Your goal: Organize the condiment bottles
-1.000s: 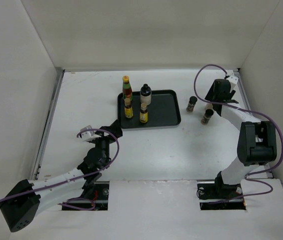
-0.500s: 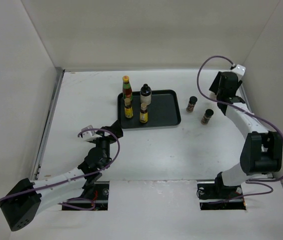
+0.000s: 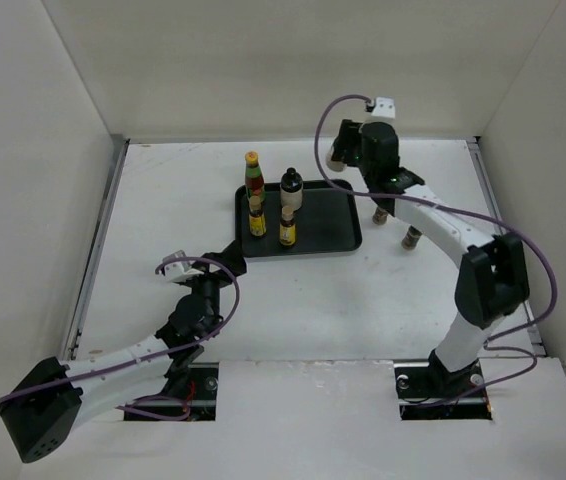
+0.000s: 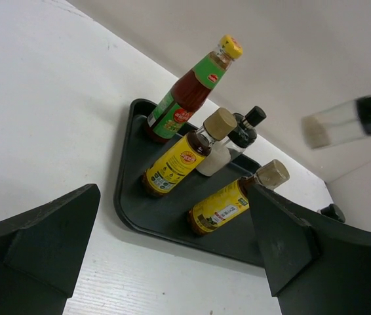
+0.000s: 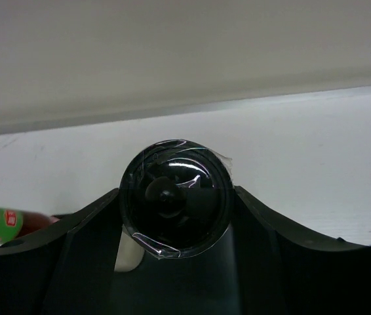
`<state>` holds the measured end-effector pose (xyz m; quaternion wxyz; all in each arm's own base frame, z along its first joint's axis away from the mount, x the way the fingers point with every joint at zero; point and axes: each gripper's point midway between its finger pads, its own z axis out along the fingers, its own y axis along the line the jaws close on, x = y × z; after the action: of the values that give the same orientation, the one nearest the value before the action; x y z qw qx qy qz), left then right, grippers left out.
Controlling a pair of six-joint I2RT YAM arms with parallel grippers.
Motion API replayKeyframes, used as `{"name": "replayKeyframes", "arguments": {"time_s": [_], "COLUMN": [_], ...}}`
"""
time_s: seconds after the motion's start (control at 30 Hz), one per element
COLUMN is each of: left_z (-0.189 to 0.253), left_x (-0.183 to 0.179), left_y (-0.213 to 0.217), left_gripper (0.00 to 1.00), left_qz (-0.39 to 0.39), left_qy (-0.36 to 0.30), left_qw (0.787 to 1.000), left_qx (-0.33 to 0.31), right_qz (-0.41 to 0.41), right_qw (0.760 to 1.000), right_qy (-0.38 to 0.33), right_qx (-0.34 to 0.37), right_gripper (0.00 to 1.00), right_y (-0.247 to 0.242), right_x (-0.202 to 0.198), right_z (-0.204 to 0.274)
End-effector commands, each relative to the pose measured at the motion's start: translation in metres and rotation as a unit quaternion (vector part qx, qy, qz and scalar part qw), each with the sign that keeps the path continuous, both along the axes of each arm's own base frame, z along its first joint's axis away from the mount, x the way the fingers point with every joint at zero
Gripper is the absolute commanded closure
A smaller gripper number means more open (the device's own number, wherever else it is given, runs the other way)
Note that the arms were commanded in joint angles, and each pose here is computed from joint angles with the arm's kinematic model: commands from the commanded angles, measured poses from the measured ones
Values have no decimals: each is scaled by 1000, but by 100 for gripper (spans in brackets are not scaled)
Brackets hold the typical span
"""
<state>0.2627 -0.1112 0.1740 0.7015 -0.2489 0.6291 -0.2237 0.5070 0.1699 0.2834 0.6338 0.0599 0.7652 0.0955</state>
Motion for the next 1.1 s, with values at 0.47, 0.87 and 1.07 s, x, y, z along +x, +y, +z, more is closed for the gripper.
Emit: {"name": "replayKeyframes", "arguments": {"time_s": [0.47, 0.87, 1.07], "left_z": [-31, -30, -30], "left_x": [-9, -9, -9], "left_y": [5, 6, 3], "left_gripper": [0, 0, 0], "left_qz": [-9, -9, -15], "left_qy": [17, 16, 16], "left_qw": [1000, 1000, 1000], "left_qx": [16, 14, 14], "right_qz": [34, 26, -68], "right_qw": [997, 999, 997], "right_qy": [63, 31, 40], "right_qx": [-11, -2, -16], "right_gripper": [34, 5, 5], "right_y": [55, 32, -51], "right_x": [19, -17, -46], "right_z": [-97, -56, -67]}}
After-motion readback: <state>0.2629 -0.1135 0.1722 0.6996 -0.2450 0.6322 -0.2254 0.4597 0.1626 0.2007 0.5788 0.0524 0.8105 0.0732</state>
